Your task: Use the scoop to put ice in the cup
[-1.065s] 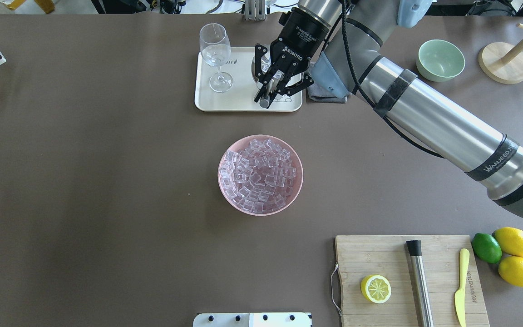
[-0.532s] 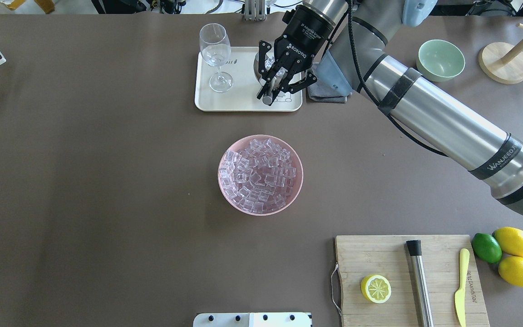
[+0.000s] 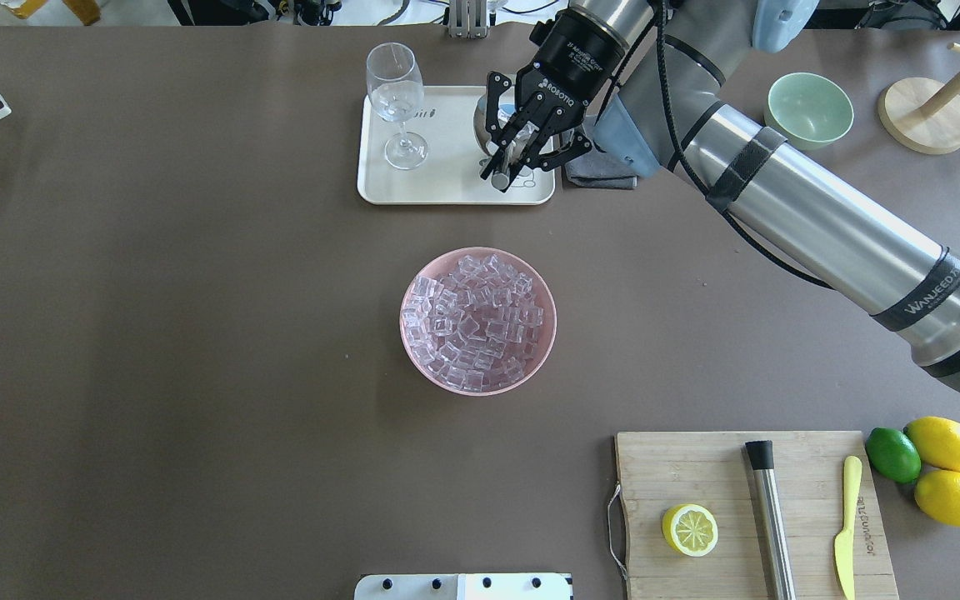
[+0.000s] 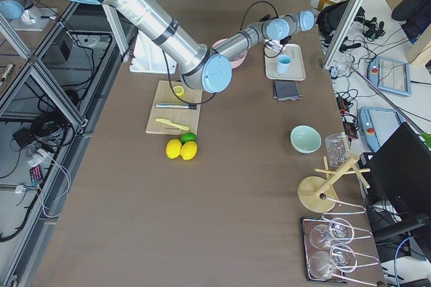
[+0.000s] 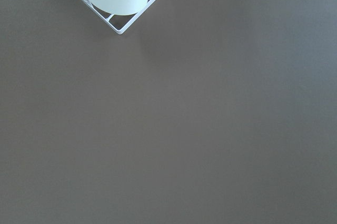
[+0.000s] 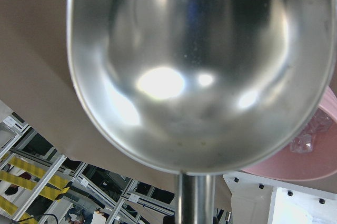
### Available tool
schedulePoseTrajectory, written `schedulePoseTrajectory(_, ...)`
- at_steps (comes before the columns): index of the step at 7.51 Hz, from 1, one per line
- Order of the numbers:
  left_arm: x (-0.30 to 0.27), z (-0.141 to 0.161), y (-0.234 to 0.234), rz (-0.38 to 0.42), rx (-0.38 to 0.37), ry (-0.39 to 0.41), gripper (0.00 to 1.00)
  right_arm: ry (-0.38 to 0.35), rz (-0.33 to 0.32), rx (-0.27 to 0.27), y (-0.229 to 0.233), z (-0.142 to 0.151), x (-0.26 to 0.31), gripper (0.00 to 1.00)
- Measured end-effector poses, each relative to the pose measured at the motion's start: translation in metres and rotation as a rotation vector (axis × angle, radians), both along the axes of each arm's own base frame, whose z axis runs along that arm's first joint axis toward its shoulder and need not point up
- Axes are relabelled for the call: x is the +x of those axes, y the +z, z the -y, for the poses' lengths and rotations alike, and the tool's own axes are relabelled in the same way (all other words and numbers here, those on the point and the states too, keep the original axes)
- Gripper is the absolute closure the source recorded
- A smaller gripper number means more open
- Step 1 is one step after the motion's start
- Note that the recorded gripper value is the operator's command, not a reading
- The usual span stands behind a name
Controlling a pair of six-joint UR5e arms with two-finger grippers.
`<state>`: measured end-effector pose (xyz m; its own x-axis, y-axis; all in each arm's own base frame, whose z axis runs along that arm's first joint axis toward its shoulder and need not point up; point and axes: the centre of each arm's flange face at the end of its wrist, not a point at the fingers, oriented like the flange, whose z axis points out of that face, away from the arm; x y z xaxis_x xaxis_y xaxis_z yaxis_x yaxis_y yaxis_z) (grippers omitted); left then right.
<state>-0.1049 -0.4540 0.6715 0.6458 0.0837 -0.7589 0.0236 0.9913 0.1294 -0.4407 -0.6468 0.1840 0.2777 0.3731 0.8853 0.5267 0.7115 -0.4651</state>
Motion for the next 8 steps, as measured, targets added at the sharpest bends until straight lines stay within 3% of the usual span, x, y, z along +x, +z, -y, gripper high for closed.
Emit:
schedulePoseTrajectory(4,0.044,0.021,-0.044,-0.031,-0.095,-0.056,0.02,-0.004,0.010,-0.007,0.000,-0.001,0.001,1.00)
schedulePoseTrajectory(8,0.058,0.022,-0.062,-0.035,-0.112,-0.065,0.02,-0.007,0.016,-0.013,0.001,-0.001,0.001,1.00)
